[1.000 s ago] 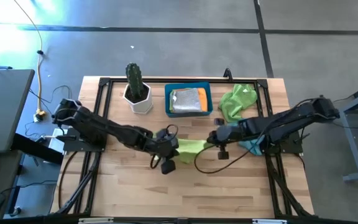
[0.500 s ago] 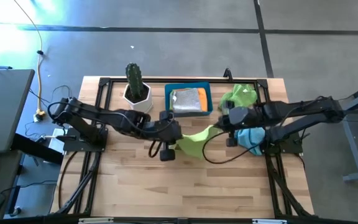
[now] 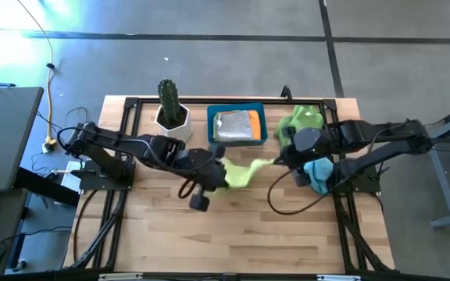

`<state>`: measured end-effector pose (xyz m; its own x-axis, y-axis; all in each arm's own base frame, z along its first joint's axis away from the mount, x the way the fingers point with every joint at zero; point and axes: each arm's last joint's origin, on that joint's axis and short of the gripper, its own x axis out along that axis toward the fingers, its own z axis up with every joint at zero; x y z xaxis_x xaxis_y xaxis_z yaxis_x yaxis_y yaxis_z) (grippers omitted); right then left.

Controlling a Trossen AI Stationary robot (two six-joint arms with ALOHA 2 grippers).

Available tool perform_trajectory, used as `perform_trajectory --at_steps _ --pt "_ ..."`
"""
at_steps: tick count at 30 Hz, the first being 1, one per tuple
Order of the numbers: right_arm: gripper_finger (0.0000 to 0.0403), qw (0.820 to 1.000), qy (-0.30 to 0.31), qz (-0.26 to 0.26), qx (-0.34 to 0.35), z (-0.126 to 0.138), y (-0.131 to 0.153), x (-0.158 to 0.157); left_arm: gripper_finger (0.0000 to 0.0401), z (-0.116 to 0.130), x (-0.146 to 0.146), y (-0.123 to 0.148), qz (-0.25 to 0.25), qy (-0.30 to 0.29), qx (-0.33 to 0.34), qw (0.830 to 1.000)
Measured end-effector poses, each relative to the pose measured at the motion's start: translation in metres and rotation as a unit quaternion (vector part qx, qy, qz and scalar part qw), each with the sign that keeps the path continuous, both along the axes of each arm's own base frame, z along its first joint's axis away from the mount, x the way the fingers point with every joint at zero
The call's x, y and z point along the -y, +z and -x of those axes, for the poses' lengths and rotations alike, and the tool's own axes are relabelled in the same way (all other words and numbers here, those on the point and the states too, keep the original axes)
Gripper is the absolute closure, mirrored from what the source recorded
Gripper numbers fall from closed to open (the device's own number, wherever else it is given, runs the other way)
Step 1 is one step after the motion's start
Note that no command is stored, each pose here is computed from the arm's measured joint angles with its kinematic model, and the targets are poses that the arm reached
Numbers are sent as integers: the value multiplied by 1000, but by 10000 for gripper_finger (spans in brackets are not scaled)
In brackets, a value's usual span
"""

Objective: Fold microfiber towels
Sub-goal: Fold the bottom green microfiber towel

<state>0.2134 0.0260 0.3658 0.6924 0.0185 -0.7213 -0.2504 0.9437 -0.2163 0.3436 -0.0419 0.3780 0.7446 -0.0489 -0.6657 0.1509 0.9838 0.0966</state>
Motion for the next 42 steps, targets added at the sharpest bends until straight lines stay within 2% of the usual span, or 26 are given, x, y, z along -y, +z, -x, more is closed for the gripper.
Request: perform_trajectory --at_steps 2,4,6,8,11,13,15,19,27,31,34,36,37,40,42 --pt "402 999 -32 36 6 0 1 3 401 1 -2 -1 -41 3 -3 999" --pt "402 994 -78 72 11 -1 1 7 401 2 -8 -2 -120 54 -11 991" --pt "402 993 -91 74 7 -2 0 8 401 4 -14 -2 -182 105 -22 977" --pt "402 997 -61 46 -6 -2 -2 6 401 5 -16 -3 -173 95 -29 980" --pt "402 1000 -19 22 -12 -1 -2 3 400 5 -11 -6 -91 -13 -42 995" --pt "402 999 -21 27 -12 -1 -2 3 400 6 -10 -7 -80 -58 -45 994" --pt "402 999 -25 40 -12 -2 -3 6 400 6 -14 -8 -111 -61 -52 991" --pt "402 998 -28 60 -22 -9 -7 12 400 8 -34 -9 -204 -24 -76 976" --pt "402 979 -109 167 -45 -22 -13 33 400 12 -70 -9 -328 -8 -135 935" --pt "402 969 -155 191 -15 -22 4 35 400 13 -69 -8 -387 20 -153 909" --pt "402 969 -153 192 -4 -19 14 32 400 13 -57 -7 -413 26 -154 897" --pt "402 977 -138 161 -6 -18 14 26 400 12 -47 -7 -406 23 -144 902" --pt "402 983 -127 136 -15 -17 12 23 400 12 -41 -7 -389 17 -134 911" --pt "402 991 -98 43 -78 -20 -2 13 400 10 -20 -13 -291 -35 -107 950" --pt "402 988 -83 -2 -133 -26 -15 4 400 6 -4 -24 -232 -76 -109 964"
